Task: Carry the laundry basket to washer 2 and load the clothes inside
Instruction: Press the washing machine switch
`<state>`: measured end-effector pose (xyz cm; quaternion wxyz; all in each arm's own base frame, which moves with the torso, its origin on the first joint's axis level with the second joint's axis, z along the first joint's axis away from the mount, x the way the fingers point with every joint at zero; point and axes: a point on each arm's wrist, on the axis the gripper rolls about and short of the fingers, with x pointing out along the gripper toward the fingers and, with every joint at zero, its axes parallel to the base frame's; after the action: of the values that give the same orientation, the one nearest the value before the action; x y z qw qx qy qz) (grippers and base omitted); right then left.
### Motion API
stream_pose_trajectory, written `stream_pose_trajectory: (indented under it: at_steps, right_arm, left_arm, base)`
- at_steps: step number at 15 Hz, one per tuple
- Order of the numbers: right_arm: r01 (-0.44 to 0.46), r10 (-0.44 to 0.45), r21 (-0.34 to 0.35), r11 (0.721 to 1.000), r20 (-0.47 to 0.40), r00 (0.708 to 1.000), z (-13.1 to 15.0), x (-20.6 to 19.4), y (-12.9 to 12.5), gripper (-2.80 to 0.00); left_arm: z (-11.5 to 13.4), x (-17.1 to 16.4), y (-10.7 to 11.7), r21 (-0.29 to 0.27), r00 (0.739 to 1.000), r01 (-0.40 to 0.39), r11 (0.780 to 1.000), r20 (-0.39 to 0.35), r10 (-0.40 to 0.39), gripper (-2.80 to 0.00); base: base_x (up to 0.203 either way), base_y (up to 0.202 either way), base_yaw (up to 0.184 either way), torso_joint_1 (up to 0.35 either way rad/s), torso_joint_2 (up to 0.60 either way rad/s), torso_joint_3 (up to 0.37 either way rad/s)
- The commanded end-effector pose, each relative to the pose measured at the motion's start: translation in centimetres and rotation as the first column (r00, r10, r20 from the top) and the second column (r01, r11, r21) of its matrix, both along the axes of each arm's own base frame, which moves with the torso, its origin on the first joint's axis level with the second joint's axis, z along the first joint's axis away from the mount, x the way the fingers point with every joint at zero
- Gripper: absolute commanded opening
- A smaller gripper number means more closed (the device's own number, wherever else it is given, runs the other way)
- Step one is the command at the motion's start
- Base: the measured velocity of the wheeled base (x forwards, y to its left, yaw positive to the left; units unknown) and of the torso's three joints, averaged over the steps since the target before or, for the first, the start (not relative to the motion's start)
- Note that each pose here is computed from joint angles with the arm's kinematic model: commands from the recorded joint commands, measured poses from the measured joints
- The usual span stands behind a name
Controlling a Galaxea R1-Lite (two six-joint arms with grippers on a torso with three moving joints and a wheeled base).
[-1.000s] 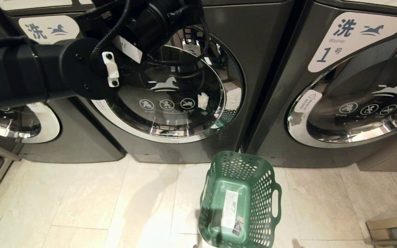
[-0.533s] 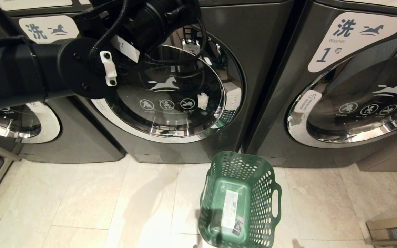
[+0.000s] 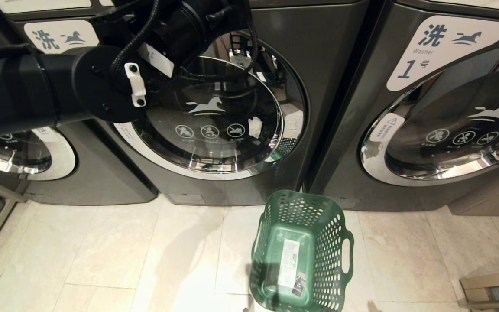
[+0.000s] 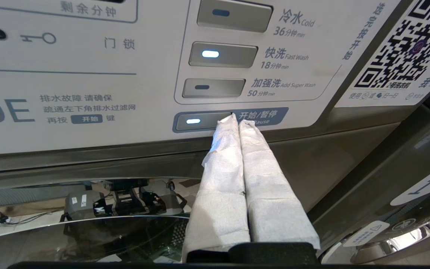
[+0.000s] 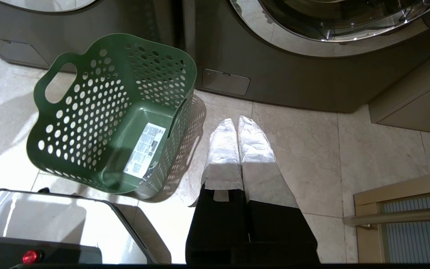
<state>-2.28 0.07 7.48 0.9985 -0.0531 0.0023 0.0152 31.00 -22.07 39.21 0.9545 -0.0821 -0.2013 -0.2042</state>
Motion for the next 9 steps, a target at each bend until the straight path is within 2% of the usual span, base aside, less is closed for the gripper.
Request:
stream_pose_trajectory:
  at_steps: [1, 9]
  right_arm:
    - [0.0, 0.0, -0.001, 1.0, 0.0, 1.0, 0.0, 0.0, 0.0, -2.8]
    - [0.0, 0.0, 0.0, 1.0, -0.001, 1.0, 0.0, 0.0, 0.0, -2.8]
  left_arm:
    - [-0.1, 0.1, 0.0, -0.003, 1.0, -0.005, 1.0, 0.001, 0.005, -2.8]
    - [0.2, -0.7, 0.2, -0.003, 1.0, -0.008, 1.0, -0.003, 0.008, -2.8]
  base:
    - [0.0, 0.0, 0.0, 0.0, 0.0, 0.0]
    - [0.0, 0.0, 0.0, 0.0, 0.0, 0.0]
